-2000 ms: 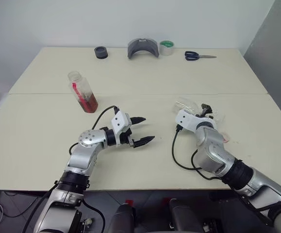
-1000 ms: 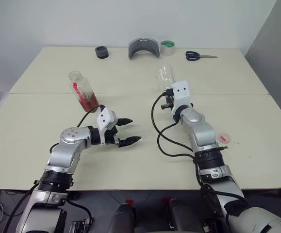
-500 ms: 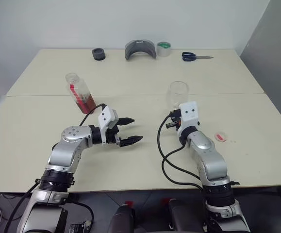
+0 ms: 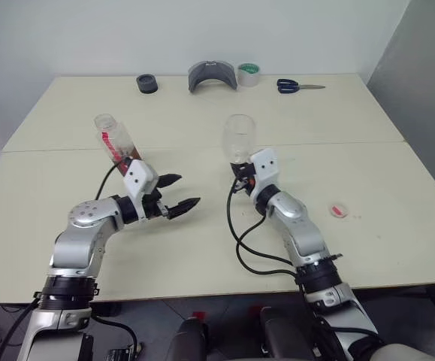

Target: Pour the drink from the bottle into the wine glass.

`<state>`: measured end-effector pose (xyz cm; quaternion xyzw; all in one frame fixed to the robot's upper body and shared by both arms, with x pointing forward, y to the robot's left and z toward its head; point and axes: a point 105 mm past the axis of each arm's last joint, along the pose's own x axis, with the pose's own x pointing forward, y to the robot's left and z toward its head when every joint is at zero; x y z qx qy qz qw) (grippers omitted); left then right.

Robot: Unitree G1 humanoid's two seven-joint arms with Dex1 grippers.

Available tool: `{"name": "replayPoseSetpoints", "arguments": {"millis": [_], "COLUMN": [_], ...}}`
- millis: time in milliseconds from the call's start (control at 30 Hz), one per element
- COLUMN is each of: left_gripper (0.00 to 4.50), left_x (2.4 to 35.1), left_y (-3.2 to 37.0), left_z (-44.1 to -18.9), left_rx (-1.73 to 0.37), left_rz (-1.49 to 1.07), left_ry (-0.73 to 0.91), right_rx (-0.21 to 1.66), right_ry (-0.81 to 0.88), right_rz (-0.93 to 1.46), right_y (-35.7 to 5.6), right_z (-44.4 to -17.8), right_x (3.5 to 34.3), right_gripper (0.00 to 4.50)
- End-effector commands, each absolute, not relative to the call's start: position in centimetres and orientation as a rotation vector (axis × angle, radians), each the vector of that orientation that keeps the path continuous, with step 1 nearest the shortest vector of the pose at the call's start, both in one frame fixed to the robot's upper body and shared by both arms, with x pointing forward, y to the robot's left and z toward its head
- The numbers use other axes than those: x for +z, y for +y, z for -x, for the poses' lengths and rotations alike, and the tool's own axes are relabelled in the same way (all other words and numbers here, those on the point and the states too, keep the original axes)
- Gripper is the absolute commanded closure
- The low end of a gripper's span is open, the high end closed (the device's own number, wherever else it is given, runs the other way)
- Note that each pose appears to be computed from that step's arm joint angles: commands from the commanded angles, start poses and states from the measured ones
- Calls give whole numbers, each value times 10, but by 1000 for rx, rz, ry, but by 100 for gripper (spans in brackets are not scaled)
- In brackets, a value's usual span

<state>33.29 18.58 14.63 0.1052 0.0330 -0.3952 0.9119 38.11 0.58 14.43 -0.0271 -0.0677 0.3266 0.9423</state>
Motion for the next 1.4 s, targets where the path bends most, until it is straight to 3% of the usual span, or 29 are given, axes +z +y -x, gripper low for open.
{"name": "replayPoseSetpoints", "arguments": {"millis": [33,633,933,1033,1067,1400], "left_gripper": [0,0,0,0,0,0], "left_x": [165,206,209,209,209,211], "left_y": [193,197,187,186,185,178], "left_z": [-327,-314,-311,-311,-312,-312], "left_rx": [-778,-727,-752,-755,-755,-757], "left_rz": [-238,-266,-255,-257,-255,-229], "left_ry": [15,-66,-75,-75,-78,-95], "right_rx": [729,770,773,773,774,731], "right_ry": [-195,-150,-148,-147,-146,-107], "right_rz": [69,76,71,67,67,114], "right_y": [22,26,25,25,25,2], "right_z": [-381,-386,-386,-386,-386,-386], "right_x": [154,136,139,140,140,127], "right_gripper": [426,426,134,19,2,2]}}
